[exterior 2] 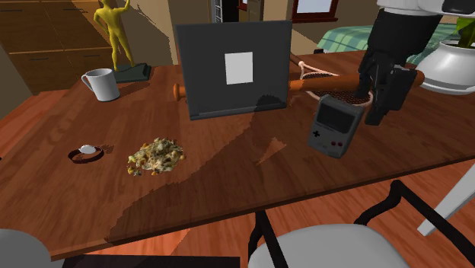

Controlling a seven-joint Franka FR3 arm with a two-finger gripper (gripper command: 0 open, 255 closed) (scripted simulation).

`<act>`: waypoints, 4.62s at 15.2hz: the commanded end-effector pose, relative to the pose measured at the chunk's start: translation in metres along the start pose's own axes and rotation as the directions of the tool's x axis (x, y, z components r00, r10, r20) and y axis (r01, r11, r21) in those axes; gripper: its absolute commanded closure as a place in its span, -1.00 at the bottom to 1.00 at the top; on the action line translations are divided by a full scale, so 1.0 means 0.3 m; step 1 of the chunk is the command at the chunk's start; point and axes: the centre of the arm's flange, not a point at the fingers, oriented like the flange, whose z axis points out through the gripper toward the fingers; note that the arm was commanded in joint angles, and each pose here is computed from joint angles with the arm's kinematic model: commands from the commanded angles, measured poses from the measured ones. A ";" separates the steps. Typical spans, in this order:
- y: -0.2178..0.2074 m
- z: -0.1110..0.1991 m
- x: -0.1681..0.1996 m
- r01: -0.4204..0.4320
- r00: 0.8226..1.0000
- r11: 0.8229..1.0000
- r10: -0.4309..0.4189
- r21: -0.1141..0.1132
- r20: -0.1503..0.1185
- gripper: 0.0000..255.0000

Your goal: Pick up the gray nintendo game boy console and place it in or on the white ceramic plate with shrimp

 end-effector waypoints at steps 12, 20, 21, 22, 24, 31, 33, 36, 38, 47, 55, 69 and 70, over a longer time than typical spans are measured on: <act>-0.192 0.168 0.051 -0.034 0.999 0.999 0.034 -0.009 0.003 -1.00; -0.192 0.168 0.051 -0.034 0.999 0.999 0.034 -0.009 0.003 1.00; -0.192 0.168 0.051 -0.034 0.999 0.999 0.034 -0.009 0.003 1.00; -0.192 0.168 0.051 -0.034 0.999 0.999 0.034 -0.009 0.003 1.00; -0.193 0.168 0.051 -0.034 0.999 0.999 0.034 -0.009 0.003 1.00; -0.194 0.133 0.051 -0.034 0.999 0.999 0.034 -0.009 0.003 1.00; -0.196 0.098 0.051 -0.034 0.999 0.999 0.034 -0.009 0.003 1.00; -0.199 0.045 0.050 -0.034 0.999 0.999 0.034 -0.009 0.003 1.00; -0.201 0.010 0.050 -0.034 0.999 0.999 0.034 -0.009 0.003 1.00; -0.210 -0.148 0.049 -0.034 0.999 0.999 0.034 -0.009 0.003 1.00; -0.151 -0.220 -0.161 -0.034 0.999 0.999 0.034 -0.009 0.003 1.00; 0.023 -0.294 -0.747 -0.034 0.999 0.999 0.034 -0.009 0.003 1.00; 0.035 -0.299 -0.789 -0.034 0.999 0.999 0.034 -0.009 0.003 1.00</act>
